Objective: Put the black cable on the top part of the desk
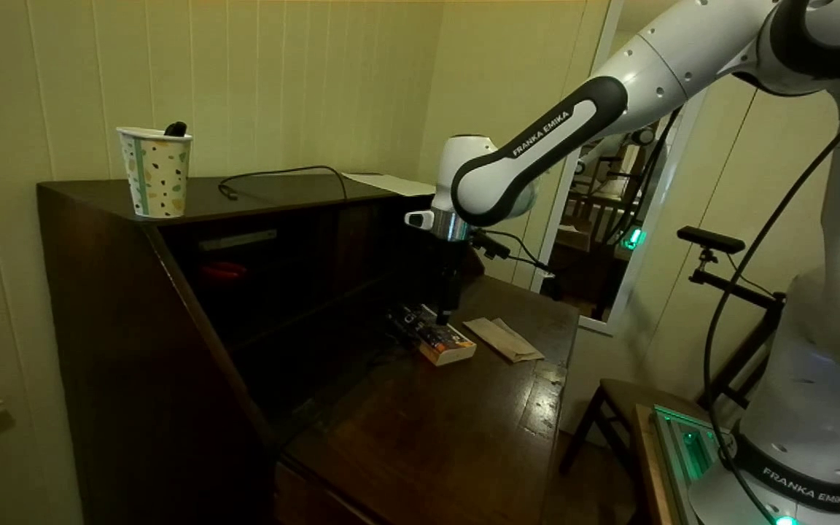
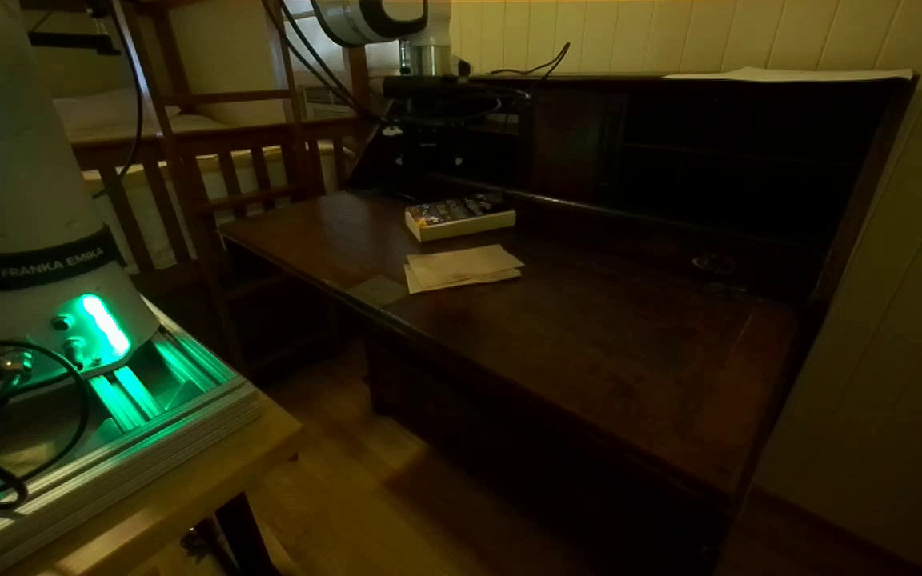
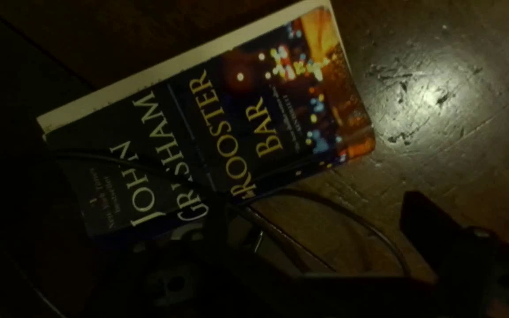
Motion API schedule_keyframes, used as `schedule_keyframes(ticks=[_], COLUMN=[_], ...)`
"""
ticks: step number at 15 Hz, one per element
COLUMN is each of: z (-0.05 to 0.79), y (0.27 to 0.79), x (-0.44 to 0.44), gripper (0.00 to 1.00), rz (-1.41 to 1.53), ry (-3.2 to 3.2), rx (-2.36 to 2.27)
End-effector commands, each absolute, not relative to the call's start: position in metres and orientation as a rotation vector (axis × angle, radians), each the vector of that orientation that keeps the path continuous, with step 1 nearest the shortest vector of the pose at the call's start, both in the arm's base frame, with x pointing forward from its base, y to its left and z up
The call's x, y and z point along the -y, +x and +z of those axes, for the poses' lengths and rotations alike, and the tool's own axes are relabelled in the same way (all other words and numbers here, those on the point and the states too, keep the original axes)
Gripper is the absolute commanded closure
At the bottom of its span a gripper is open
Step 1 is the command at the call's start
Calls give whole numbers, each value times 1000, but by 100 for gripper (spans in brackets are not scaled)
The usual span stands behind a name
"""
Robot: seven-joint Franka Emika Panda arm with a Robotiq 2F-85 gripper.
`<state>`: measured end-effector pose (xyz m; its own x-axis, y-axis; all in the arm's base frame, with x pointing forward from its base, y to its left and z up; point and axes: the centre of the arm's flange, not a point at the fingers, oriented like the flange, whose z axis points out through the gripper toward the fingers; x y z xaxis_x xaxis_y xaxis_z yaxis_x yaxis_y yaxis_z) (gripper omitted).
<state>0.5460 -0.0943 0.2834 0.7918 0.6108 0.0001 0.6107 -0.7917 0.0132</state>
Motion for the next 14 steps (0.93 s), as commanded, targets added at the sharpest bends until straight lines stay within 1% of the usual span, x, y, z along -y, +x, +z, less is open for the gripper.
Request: schedule_keyframes(ticks=[1, 8, 14], z=[266, 266, 264], y=[546, 545, 565], x=[110, 105, 100], gripper=[0, 0, 0], rz=[-19, -26, 24], ry=[2889, 2913, 2907], rx=[-1148, -1123, -1093])
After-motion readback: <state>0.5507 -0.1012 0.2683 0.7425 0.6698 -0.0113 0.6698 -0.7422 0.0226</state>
